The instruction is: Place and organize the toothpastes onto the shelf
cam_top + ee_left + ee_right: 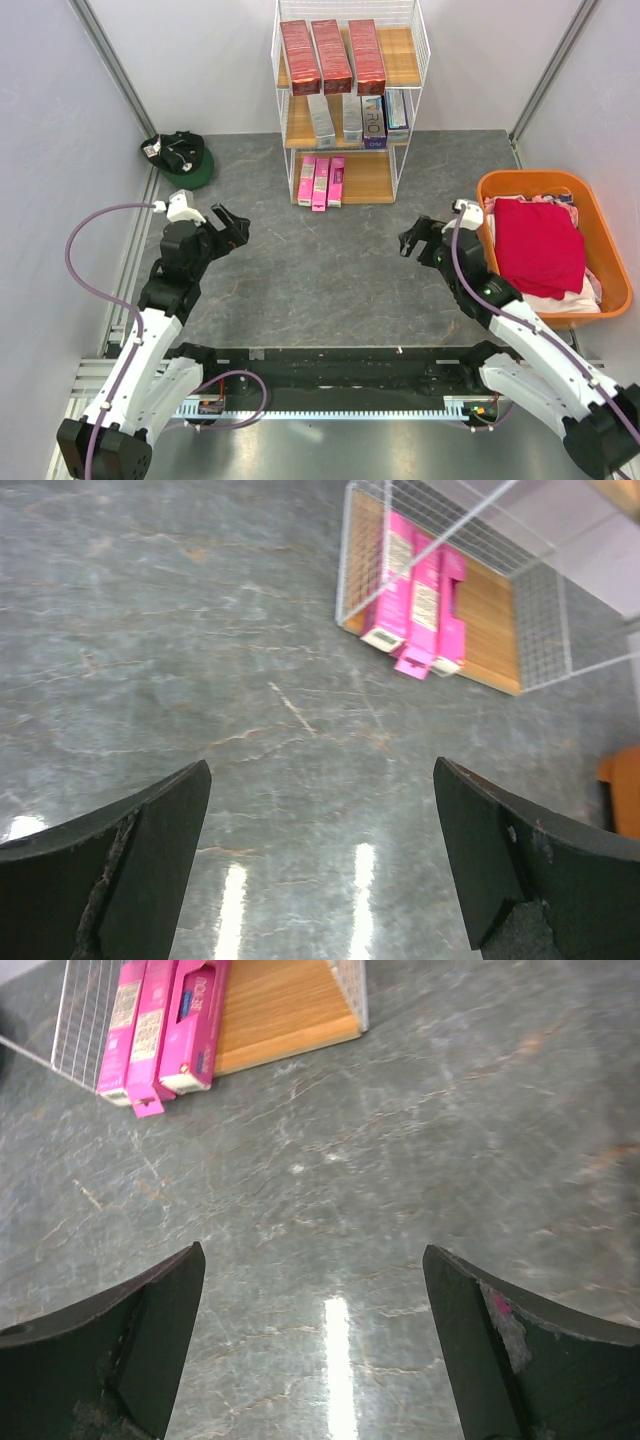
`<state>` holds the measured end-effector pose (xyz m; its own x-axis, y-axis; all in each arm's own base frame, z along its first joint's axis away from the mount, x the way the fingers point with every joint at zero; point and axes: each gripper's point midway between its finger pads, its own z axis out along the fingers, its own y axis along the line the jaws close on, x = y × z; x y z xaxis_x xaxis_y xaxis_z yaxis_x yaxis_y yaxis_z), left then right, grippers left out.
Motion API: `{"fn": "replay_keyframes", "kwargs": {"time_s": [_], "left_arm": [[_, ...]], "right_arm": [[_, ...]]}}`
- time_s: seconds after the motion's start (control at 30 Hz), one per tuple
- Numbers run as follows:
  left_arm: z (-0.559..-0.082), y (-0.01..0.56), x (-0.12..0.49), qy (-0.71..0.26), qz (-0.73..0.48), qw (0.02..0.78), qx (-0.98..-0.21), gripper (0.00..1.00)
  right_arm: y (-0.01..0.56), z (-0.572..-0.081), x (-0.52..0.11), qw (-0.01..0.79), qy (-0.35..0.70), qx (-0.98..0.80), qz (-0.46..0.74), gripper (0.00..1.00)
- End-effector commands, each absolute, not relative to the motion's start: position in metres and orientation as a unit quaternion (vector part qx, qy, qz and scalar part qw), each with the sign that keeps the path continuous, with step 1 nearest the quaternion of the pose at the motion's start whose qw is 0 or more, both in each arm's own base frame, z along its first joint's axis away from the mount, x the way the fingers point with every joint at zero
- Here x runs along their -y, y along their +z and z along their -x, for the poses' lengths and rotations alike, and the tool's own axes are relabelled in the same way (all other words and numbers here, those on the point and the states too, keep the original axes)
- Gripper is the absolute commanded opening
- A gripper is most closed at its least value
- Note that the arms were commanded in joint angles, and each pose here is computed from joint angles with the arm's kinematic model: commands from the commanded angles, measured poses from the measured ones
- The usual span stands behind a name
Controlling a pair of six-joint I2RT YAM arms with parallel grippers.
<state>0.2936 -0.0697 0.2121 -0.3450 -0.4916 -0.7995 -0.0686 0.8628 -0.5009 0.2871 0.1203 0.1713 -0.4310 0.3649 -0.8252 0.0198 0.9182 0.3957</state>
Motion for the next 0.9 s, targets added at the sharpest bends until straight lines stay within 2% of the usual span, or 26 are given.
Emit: {"fn": "replay_keyframes", "kwargs": {"time_s": [0.0, 0.4, 0.87], "left_arm": [[-0.293, 0.192, 0.044, -0.121, 0.186, 0.552, -0.804, 1.0], [-0.295, 0.178, 0.034, -0.088, 0.187, 0.551, -0.809, 1.0], [-0.295, 0.176, 0.033, -0.086, 0.173, 0.564, -0.803, 1.0]], "right_arm": [[0.163, -0.272, -0.094, 0.529, 0.127, -0.826, -0.147, 0.98], [0.158, -0.268, -0.075, 0.553, 0.106, -0.806, -0.181, 0.98], [0.155, -0.296, -0.078, 0.549, 0.057, -0.817, -0.166, 0.98]]}}
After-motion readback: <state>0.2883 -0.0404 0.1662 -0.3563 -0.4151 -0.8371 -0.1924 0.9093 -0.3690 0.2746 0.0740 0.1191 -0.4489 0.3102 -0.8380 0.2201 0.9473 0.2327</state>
